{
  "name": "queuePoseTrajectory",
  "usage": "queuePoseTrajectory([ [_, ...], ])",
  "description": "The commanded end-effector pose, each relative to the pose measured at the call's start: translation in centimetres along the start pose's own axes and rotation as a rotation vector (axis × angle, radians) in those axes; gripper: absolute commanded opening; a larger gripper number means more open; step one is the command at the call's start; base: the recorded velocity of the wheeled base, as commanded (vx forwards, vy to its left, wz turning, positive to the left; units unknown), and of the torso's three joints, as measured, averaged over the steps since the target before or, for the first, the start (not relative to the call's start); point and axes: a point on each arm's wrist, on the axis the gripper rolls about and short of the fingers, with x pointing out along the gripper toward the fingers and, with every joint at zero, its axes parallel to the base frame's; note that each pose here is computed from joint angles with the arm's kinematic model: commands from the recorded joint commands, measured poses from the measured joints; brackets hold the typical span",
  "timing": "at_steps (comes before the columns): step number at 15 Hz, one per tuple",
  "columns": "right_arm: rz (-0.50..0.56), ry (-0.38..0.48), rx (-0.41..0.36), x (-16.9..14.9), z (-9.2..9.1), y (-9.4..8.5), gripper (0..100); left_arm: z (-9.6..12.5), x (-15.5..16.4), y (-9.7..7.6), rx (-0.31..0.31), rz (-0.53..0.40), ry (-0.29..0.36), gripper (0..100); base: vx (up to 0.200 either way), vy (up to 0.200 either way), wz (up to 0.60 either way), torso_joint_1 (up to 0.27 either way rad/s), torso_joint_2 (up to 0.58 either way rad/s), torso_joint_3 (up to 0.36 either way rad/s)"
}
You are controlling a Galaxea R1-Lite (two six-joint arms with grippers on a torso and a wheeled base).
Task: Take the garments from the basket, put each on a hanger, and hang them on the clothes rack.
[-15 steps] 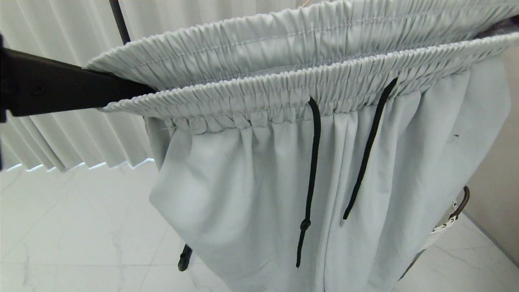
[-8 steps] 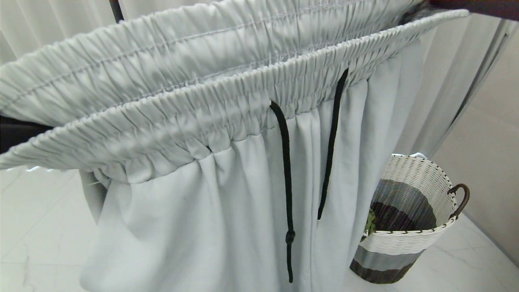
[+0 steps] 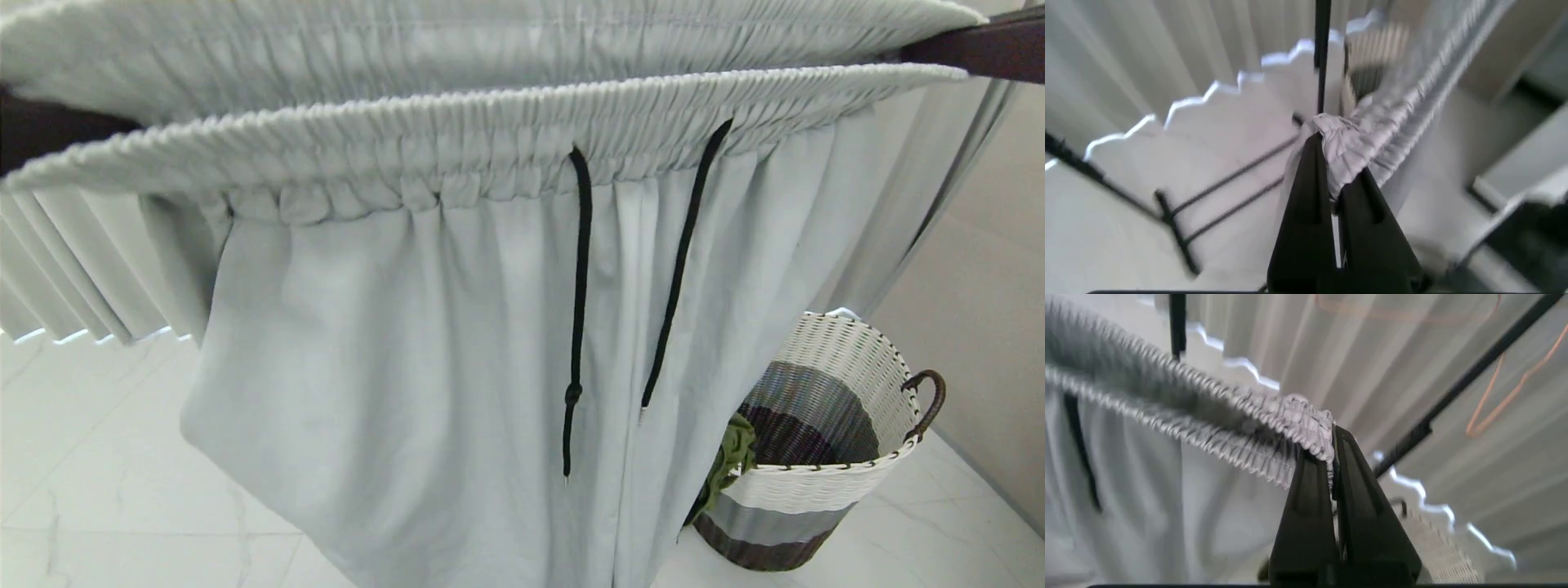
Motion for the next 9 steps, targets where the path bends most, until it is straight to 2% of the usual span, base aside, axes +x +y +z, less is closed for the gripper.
queuePoseTrajectory([
  [1,0.000,0.027,0.006,-1.5,-0.5,-0.5,0,1.0,2.3,-1.1,-0.017,0.029,-0.017,0,0.000,0.000,0.00,0.000,0.00,0.000],
  [3,0.012,0.049,0.015,-1.7,-1.3,-0.2,0,0.5,3.8,-0.5,-0.025,0.116,0.014,0,0.000,0.000,0.00,0.000,0.00,0.000],
  [6,0.014,0.048,0.015,-1.7,-1.3,-0.2,0,1.6,4.4,-0.6,-0.064,0.127,-0.063,0,0.000,0.000,0.00,0.000,0.00,0.000],
  [9,0.015,0.052,0.013,-1.7,-1.4,-0.1,0,1.6,4.3,-0.5,-0.067,0.125,-0.070,0,0.000,0.000,0.00,0.000,0.00,0.000],
])
